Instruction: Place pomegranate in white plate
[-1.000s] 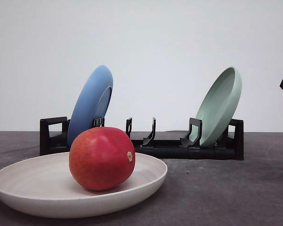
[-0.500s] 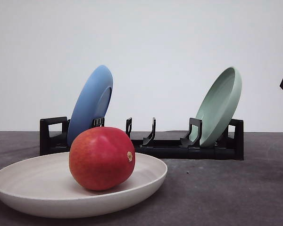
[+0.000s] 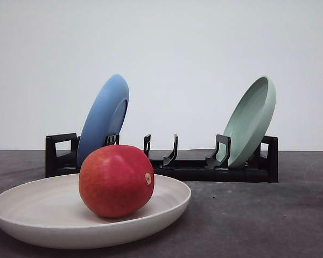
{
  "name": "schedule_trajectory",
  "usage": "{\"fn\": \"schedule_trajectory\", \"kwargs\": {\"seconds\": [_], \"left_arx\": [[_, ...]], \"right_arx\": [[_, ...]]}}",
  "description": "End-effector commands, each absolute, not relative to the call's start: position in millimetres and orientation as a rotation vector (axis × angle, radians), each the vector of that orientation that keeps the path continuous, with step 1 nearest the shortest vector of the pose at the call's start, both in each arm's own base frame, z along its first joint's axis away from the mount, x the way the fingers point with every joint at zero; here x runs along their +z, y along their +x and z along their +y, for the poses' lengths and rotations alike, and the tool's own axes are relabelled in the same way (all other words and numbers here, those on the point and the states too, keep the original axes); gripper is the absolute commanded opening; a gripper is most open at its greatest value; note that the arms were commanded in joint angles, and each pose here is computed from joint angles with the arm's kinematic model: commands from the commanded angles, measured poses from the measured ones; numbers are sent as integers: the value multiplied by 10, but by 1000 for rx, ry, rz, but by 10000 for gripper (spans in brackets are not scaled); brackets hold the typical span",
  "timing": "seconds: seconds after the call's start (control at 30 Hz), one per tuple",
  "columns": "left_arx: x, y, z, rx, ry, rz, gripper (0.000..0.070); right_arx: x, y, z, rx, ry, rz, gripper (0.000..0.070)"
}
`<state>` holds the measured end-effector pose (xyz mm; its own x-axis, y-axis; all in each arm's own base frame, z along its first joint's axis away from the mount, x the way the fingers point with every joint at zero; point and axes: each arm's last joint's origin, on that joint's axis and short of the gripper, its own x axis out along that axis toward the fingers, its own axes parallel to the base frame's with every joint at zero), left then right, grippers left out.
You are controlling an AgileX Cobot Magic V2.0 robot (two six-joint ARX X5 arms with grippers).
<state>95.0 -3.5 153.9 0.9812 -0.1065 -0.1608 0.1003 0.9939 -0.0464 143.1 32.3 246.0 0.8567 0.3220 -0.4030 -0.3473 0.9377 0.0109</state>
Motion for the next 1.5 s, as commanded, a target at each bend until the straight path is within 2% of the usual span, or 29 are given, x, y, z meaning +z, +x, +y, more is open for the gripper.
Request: {"fn": "schedule_trajectory", "kwargs": {"seconds": [0.0, 0.13, 0.3, 0.4, 0.7, 1.47], "left_arx": [[1498, 955, -34, -100, -46, 175, 0], [1498, 955, -34, -100, -46, 175, 0], [1498, 955, -34, -100, -46, 175, 0], [1498, 955, -34, -100, -46, 175, 0], [1498, 955, -34, -100, -46, 175, 0], [1498, 955, -34, -100, -46, 175, 0]], "right_arx": [[2375, 1372, 281, 328, -66, 355, 19], [2150, 1220, 178, 261, -44, 231, 19], [1876, 1097, 74, 92, 2, 189, 19], [1798, 1045, 43, 41, 12, 151, 19], [1644, 966, 28, 29, 25, 37, 19], [1625, 972, 28, 28, 34, 38, 19]]}}
